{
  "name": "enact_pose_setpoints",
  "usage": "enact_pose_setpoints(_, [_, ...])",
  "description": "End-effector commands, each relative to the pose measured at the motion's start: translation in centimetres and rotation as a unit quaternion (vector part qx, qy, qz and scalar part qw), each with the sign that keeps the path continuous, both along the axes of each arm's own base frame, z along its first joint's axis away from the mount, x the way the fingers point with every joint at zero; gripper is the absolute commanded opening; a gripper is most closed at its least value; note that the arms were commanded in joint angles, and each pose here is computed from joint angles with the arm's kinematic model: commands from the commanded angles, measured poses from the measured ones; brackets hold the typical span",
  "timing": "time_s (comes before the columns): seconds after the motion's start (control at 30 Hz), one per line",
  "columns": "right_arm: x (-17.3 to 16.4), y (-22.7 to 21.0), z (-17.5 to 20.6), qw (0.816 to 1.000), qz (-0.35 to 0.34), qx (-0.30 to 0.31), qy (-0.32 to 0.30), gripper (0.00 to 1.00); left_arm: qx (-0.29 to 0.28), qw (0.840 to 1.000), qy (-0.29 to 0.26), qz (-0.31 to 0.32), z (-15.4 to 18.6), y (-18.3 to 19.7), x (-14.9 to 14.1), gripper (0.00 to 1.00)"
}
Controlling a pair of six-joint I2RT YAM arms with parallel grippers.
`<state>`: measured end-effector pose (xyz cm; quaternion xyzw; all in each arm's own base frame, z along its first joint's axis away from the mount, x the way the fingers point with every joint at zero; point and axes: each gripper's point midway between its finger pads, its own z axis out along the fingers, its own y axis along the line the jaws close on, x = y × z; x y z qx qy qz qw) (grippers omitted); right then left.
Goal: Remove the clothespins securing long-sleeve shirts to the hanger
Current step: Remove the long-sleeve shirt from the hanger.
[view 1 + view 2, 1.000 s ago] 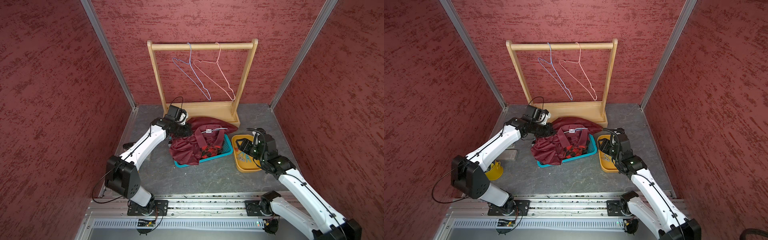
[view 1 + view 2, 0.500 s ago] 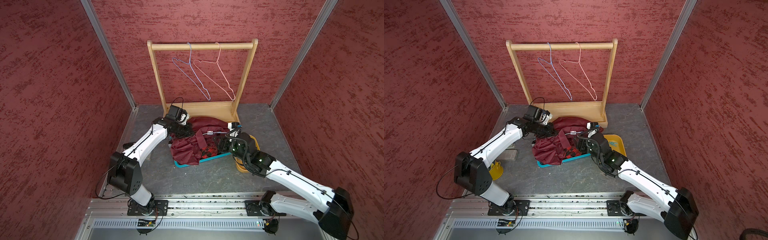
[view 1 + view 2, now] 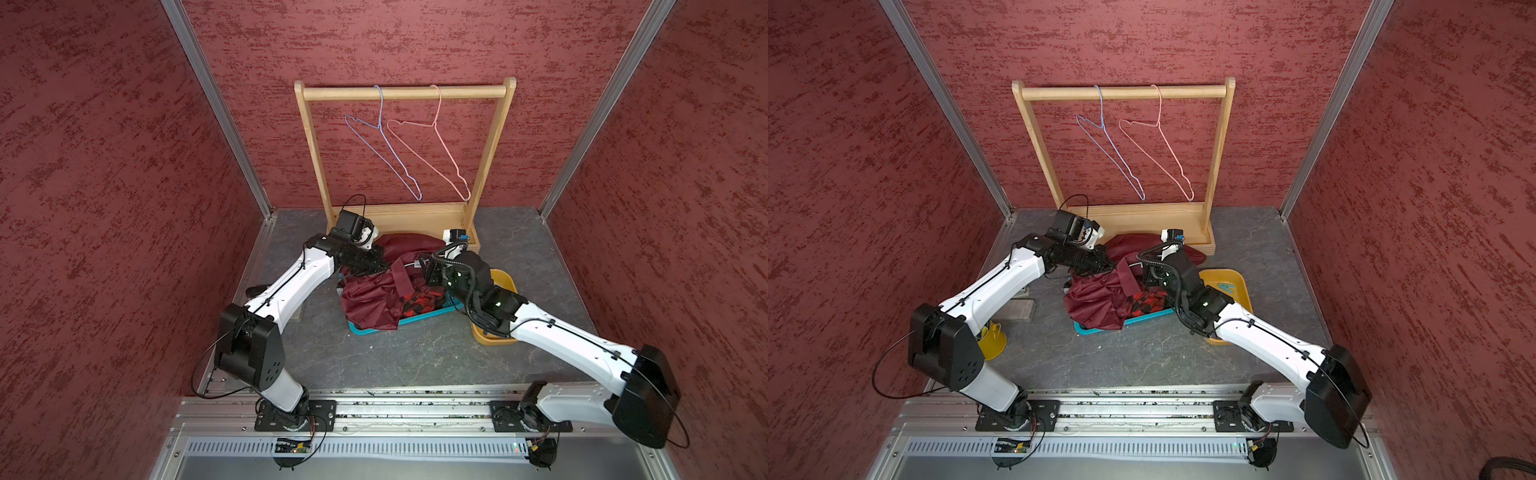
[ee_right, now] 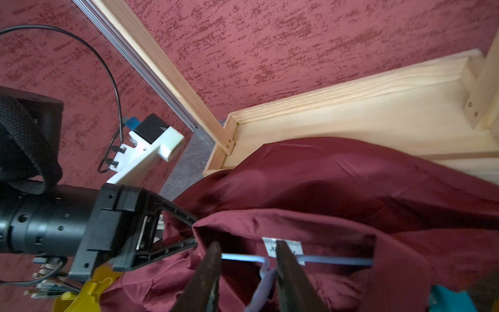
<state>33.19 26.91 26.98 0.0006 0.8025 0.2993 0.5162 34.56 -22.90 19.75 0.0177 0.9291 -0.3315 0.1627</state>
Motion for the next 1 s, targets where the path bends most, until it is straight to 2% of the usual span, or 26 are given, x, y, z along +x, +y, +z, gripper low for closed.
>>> enact_pose_setpoints(0.0, [0.6,-0.2,1.5,1.0,-0.018,0.003,-0.02,0.19,-0.018,1.0,-0.012,-0.007,1.2,-0.1,-0.3,0.0])
enact_pose_setpoints(0.13, [0.8,-0.2,2.0,1.0,-0.018,-0.007,-0.022,0.0,-0.014,1.0,-0.014,-0.02,1.4,0.2,-1.5,0.0])
enact_pose_setpoints(0.17, [0.8,-0.2,2.2,1.0,-0.019,-0.008,-0.023,0.0,-0.007,0.999,-0.019,-0.025,1.7,0.5,-1.9,0.01])
enact_pose_setpoints(0.2, [0.8,-0.3,2.3,0.999,-0.02,-0.008,-0.023,0.0,0.003,0.999,-0.024,-0.03,1.9,0.9,-2.3,0.07])
enact_pose_setpoints(0.3, [0.8,-0.3,3.0,0.999,-0.022,-0.009,-0.024,0.0,0.028,0.998,-0.044,-0.045,3.6,2.0,-3.9,0.39])
enact_pose_setpoints(0.37, [0.8,-0.4,3.1,0.999,-0.025,-0.013,-0.02,0.0,0.045,0.995,-0.068,-0.052,4.9,2.8,-5.2,0.64])
enact_pose_setpoints(0.43, [0.9,-0.6,3.1,0.999,-0.031,-0.016,-0.018,0.0,0.066,0.992,-0.096,-0.056,6.0,3.5,-6.5,0.78])
enact_pose_setpoints(0.53, [1.2,-0.6,3.0,0.999,-0.037,-0.021,-0.009,0.0,0.103,0.984,-0.129,-0.071,7.1,4.4,-8.6,0.89])
enact_pose_setpoints(0.63, [1.5,-0.5,2.9,0.999,-0.043,-0.026,-0.001,0.0,0.149,0.972,-0.152,-0.101,6.8,4.6,-10.7,0.96])
enact_pose_setpoints(0.73, [1.8,-0.4,3.2,0.999,-0.047,-0.028,-0.001,0.0,0.185,0.964,-0.151,-0.122,5.7,4.7,-12.1,0.98])
enact_pose_setpoints(0.83, [1.9,-0.4,3.8,0.999,-0.048,-0.025,-0.005,0.0,0.23,0.955,-0.143,-0.118,4.0,5.7,-12.2,0.96])
enact_pose_setpoints(0.97, [1.8,-0.5,4.3,0.999,-0.049,-0.018,-0.005,0.0,0.271,0.946,-0.126,-0.124,1.6,6.3,-11.9,0.89])
